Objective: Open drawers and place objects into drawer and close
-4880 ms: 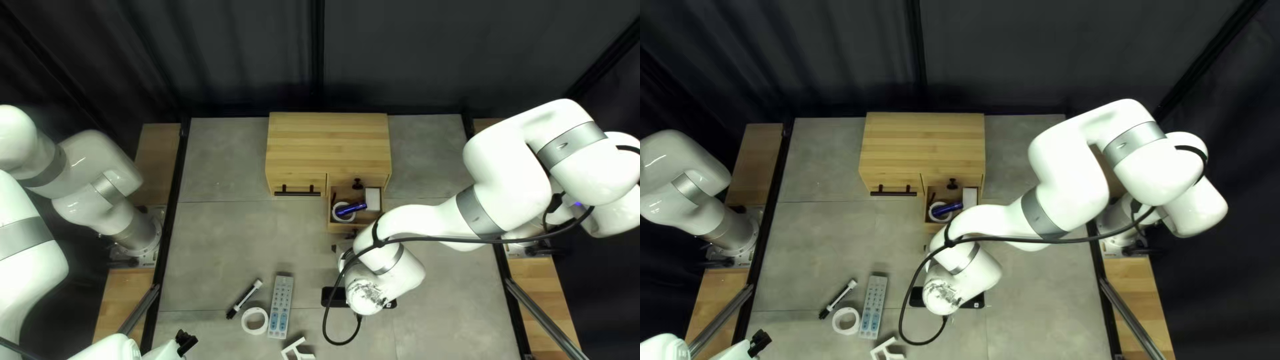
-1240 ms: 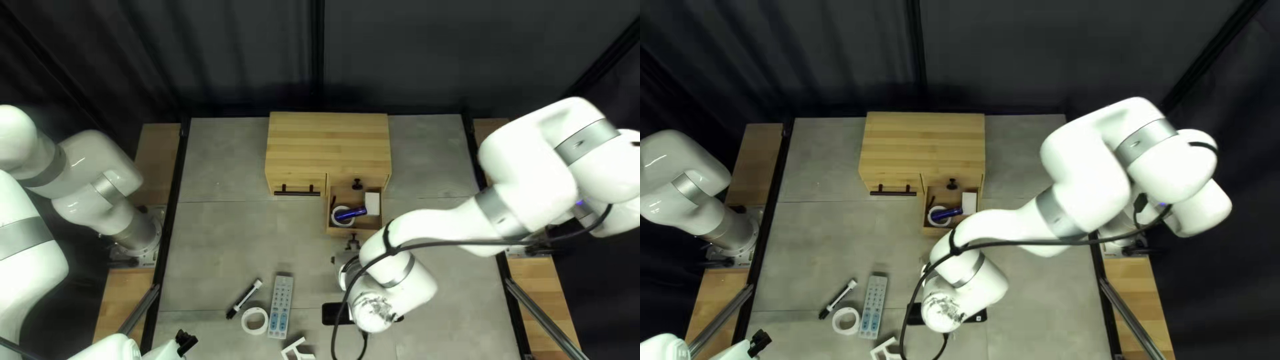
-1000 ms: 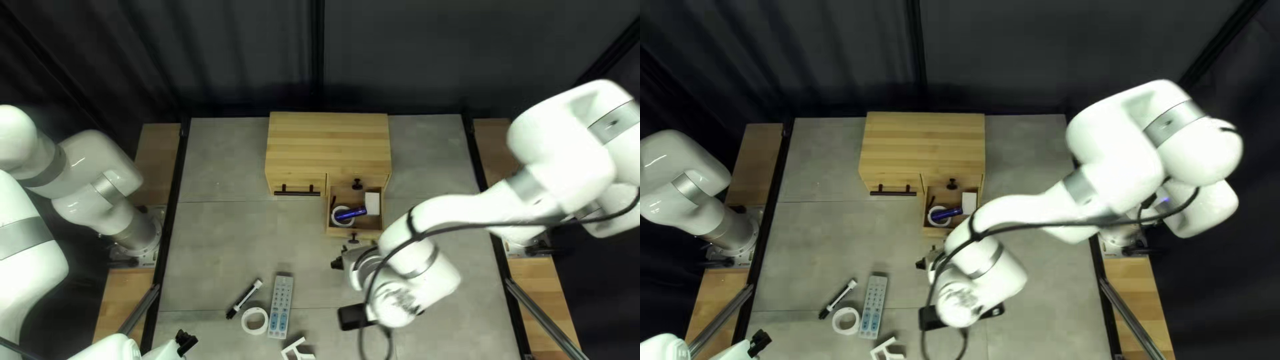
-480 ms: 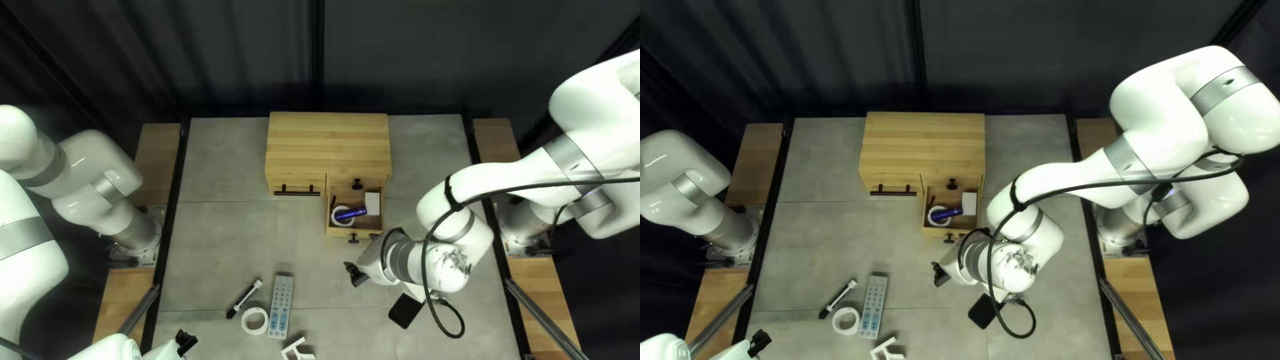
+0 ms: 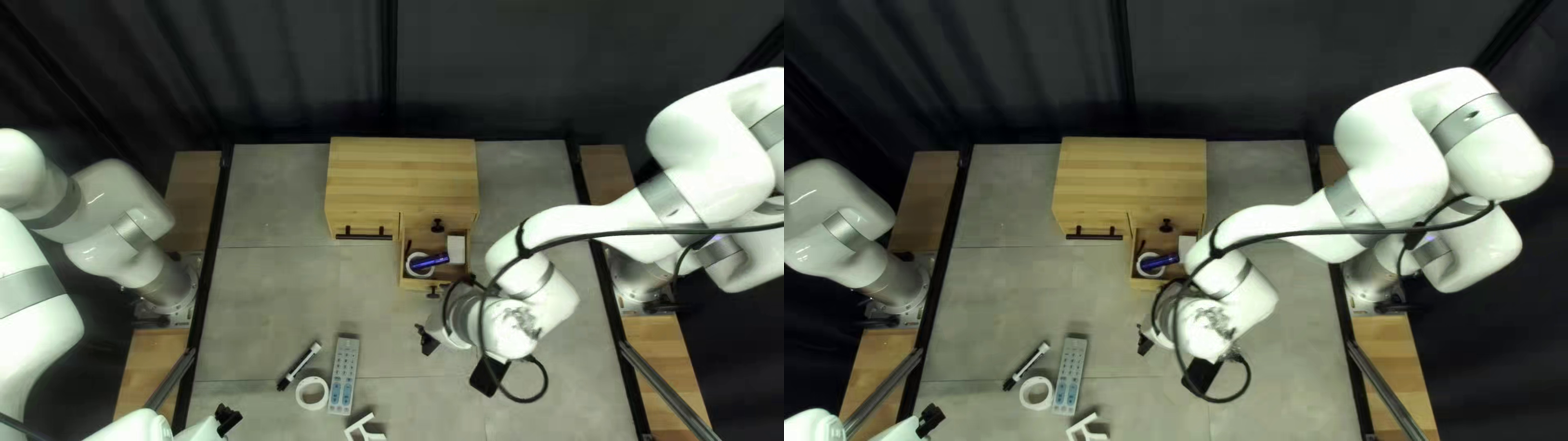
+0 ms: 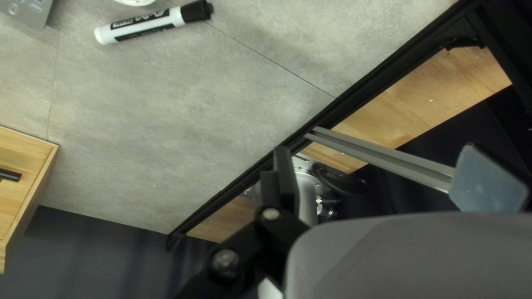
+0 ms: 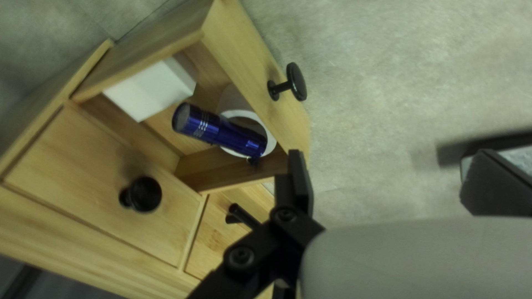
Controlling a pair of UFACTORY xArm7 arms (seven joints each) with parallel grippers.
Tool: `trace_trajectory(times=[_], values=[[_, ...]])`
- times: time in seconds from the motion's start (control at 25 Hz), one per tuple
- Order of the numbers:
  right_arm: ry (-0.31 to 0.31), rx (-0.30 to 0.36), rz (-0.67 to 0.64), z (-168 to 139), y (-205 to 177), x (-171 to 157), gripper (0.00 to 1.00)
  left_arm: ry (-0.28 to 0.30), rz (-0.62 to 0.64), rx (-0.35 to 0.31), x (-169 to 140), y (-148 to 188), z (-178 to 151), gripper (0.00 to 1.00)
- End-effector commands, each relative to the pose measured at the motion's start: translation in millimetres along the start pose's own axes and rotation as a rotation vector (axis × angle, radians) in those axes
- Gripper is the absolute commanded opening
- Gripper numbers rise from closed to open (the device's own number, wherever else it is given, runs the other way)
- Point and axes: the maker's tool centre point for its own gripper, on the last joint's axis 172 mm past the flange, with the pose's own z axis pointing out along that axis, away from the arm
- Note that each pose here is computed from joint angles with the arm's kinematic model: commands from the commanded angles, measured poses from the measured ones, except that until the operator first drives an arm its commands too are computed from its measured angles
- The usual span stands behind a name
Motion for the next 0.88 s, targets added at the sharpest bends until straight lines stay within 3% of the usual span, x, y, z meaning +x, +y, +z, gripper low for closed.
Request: trace_trajectory(times=[0.04,0.6,0.68,0.88], values=[[0.047,0.018,-0.030,11,-3,1,1.00,0.000,0.000,0.000,0,0,0,1.00],[0.151,0.031,-0.094,38,-21,6,1.00,0.000,0.000,0.000,0,0,0,1.00],[0.154,0.046,-0.038,41,-26,1,1.00,0.000,0.000,0.000,0,0,0,1.00],[0.143,0.202,0.399,32,-61,-10,1.00,0.000,0.000,0.000,0,0,0,1.00]])
